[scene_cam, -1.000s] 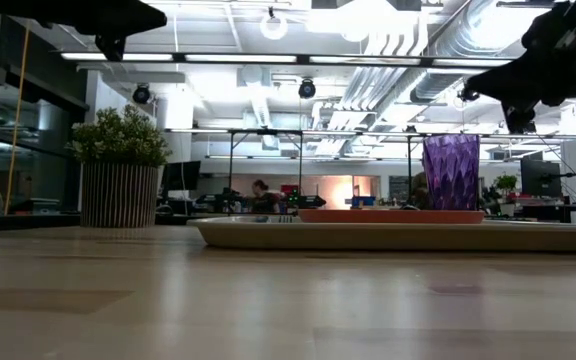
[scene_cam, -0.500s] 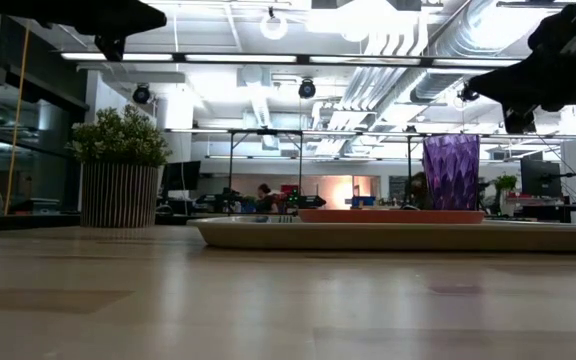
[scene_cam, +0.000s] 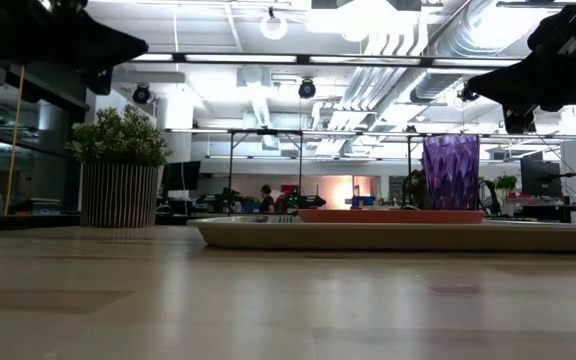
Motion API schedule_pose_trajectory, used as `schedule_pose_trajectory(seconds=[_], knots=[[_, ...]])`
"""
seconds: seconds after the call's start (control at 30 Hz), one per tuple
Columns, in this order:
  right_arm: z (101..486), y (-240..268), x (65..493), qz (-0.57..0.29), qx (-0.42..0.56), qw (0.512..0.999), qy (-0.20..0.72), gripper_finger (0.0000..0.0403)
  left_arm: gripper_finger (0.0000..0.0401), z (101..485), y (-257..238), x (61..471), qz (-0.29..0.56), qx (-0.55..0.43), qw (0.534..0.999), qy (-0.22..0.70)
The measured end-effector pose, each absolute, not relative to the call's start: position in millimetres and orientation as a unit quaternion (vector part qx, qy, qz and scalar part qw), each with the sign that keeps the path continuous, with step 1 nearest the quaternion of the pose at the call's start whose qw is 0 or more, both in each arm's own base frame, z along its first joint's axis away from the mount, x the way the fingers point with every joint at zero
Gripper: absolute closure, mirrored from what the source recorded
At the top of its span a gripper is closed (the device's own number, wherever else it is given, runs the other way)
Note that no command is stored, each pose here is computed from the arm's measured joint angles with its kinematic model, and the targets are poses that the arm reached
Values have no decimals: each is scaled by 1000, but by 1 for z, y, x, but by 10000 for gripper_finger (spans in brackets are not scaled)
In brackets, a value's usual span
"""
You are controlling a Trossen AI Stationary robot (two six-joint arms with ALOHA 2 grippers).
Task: Pick and place plate/cup/fork/spoon on tray
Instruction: Return to Home Position
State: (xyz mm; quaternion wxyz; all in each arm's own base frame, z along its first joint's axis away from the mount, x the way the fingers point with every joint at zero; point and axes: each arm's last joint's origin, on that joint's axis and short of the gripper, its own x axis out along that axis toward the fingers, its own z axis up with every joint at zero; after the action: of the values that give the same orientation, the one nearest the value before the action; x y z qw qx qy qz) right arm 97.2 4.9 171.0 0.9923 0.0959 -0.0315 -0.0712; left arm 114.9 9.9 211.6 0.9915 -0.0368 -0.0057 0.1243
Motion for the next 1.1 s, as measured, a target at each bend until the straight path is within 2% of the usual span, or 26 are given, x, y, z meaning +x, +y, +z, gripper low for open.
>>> schedule_pose_trajectory(seconds=[0.43,0.87,1.1], knots=[[171,5,97,-71,96,992,-32,403,401,173,10,107,121,-15,992,-29],[171,5,97,-71,96,992,-32,402,401,171,8,107,100,31,994,-7],[171,5,97,-71,96,992,-31,402,401,176,12,101,121,38,991,-36]])
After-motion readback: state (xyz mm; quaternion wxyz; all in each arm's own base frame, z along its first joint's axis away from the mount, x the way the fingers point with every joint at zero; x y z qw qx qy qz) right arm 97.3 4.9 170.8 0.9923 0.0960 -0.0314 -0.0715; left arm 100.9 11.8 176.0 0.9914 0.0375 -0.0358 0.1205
